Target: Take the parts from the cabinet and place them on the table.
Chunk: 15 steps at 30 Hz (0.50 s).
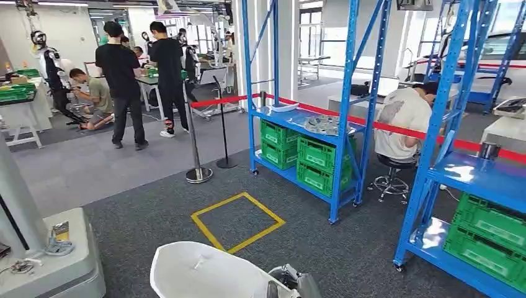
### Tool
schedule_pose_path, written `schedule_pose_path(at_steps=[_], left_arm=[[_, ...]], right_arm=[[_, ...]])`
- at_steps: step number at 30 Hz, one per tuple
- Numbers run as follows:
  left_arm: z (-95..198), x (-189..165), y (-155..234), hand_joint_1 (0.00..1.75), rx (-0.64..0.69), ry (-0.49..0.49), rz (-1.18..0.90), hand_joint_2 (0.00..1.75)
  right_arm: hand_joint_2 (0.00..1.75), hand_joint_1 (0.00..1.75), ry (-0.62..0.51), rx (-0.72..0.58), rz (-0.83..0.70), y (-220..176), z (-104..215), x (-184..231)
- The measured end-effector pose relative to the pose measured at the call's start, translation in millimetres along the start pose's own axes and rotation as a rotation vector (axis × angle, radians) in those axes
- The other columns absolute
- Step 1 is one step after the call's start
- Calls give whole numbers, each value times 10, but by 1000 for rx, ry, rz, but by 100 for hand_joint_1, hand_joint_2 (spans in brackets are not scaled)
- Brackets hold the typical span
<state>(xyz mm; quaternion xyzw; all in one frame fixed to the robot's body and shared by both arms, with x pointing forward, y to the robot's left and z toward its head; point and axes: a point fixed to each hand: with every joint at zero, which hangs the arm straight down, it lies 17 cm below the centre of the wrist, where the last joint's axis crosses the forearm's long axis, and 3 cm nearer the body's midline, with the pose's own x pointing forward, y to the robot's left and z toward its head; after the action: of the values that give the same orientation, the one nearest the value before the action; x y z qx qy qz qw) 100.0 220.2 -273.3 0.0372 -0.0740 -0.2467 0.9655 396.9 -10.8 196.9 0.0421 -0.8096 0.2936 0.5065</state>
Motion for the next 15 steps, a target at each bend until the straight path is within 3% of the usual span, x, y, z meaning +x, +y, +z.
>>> schedule_pose_path(at_steps=[8,15], left_arm=[[-17,-135,54,0,23,11,-2,175],[-31,-371,101,0,59,48,42,175]], right_arm=[[175,175,-28,-6,-18,25,99,54],[175,175,-82,73,-64,307,122,202]])
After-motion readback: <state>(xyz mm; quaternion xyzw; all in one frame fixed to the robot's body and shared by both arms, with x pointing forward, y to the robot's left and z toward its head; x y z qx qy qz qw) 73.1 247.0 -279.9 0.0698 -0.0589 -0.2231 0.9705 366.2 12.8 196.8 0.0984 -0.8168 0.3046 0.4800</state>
